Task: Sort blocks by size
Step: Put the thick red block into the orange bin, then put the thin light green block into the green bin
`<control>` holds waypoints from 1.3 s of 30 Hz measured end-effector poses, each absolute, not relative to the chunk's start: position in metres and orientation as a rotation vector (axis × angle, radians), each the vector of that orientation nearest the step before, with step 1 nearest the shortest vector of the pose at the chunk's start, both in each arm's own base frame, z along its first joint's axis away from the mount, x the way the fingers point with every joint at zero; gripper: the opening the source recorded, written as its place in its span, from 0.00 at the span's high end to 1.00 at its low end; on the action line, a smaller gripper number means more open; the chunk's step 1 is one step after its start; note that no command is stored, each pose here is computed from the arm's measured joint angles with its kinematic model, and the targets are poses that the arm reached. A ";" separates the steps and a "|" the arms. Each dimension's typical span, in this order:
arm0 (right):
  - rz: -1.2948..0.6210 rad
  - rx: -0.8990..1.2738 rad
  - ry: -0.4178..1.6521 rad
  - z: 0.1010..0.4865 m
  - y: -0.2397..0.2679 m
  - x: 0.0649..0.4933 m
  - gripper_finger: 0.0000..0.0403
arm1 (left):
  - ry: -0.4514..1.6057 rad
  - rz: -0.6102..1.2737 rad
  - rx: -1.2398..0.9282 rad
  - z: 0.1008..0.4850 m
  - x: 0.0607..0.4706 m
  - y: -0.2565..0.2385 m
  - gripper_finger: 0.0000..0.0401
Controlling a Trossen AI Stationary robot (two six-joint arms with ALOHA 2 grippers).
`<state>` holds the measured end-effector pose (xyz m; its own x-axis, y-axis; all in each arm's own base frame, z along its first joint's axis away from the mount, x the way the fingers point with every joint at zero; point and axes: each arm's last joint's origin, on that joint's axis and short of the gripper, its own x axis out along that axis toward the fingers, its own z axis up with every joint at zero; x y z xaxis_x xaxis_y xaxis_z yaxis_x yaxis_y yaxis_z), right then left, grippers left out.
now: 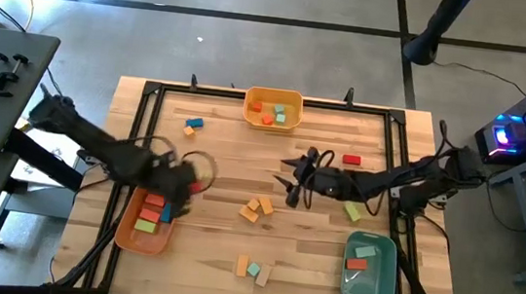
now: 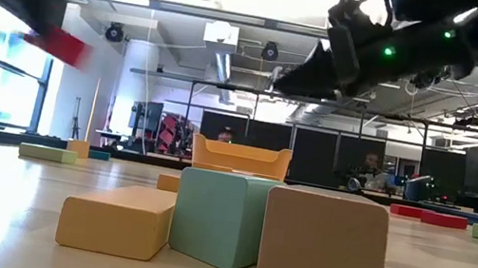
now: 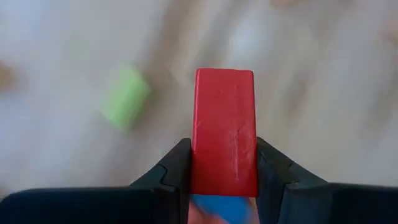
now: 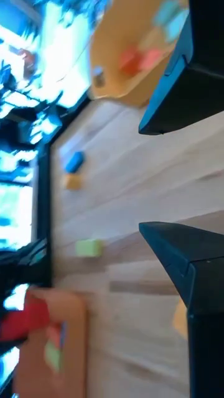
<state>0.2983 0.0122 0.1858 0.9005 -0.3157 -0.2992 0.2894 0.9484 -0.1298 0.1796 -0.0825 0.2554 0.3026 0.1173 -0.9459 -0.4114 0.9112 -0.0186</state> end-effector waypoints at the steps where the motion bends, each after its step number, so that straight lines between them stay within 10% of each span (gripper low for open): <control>1: -0.294 -0.090 0.303 0.188 0.009 0.299 0.41 | 1.247 0.328 -0.327 0.257 0.171 -0.091 0.77; 39: -0.150 -0.122 0.280 0.191 -0.024 0.301 0.41 | 1.380 0.678 -0.647 0.220 0.149 -0.159 0.54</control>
